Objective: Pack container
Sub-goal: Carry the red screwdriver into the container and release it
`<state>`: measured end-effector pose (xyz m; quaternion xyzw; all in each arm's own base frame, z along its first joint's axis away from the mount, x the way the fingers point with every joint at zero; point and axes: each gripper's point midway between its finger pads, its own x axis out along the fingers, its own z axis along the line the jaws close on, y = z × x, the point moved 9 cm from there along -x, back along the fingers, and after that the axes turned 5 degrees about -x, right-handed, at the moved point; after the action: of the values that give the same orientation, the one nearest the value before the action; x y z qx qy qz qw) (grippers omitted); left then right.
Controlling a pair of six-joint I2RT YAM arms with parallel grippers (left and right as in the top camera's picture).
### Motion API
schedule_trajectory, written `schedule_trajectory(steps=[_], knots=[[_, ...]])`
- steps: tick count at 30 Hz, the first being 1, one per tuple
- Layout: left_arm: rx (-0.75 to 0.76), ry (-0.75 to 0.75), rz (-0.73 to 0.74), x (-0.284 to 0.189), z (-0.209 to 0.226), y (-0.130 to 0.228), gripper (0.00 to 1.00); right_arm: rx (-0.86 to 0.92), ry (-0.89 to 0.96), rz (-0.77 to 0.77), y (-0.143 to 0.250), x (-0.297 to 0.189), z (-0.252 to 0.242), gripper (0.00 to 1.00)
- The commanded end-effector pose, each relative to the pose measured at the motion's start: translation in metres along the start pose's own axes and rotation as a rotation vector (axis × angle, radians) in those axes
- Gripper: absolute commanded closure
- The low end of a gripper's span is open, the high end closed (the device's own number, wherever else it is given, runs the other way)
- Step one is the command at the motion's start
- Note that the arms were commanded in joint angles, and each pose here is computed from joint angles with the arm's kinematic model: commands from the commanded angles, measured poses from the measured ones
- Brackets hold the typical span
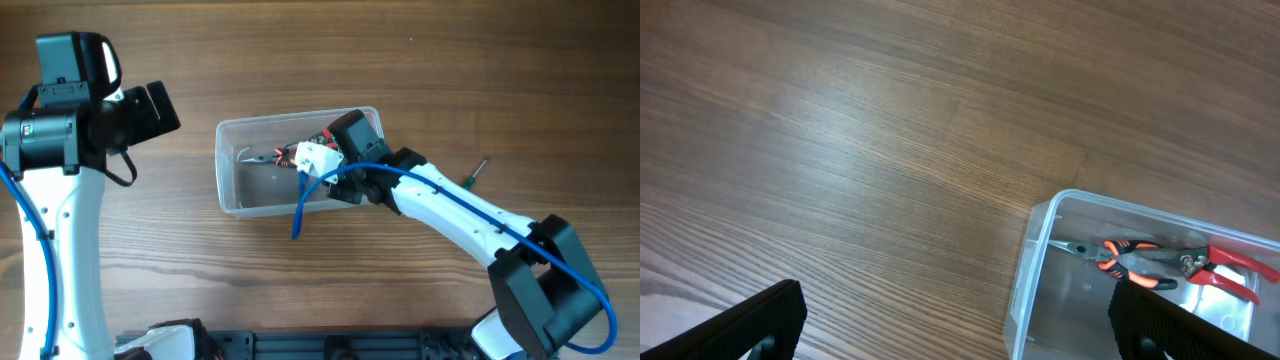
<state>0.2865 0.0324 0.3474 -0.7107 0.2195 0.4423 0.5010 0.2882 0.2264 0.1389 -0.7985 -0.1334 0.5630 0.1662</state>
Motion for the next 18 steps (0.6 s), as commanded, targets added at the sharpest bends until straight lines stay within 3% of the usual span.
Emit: schedule_trajectory(steps=[1,4,5,6,9,10,14,18], knots=[[-0.019,-0.009,-0.013,-0.002,0.002,-0.002,0.00,-0.192,0.006,0.019,0.001,0.002,0.000,0.96],[-0.019,-0.009,-0.012,-0.002,0.002,-0.002,0.00,-0.188,-0.003,0.028,0.003,0.002,0.001,0.95],[-0.019,-0.009,-0.012,-0.002,0.002,-0.002,0.00,-0.094,0.039,0.047,0.003,0.002,-0.003,0.57],[-0.019,-0.009,-0.012,-0.002,0.002,-0.002,0.00,-0.003,0.095,0.063,0.002,-0.002,-0.010,0.47],[-0.019,-0.009,-0.013,-0.002,0.002,-0.002,0.00,0.242,0.285,0.027,-0.014,-0.042,-0.035,0.42],[-0.018,-0.009,-0.012,-0.002,0.002,-0.002,0.00,0.299,0.353,-0.014,-0.022,-0.063,-0.044,0.32],[-0.019,-0.009,-0.013,-0.002,0.002,-0.002,0.00,0.474,0.591,-0.218,-0.040,-0.170,-0.057,0.32],[-0.019,-0.009,-0.012,-0.002,0.002,-0.002,0.00,0.840,0.640,-0.236,0.006,-0.225,-0.048,0.32]])
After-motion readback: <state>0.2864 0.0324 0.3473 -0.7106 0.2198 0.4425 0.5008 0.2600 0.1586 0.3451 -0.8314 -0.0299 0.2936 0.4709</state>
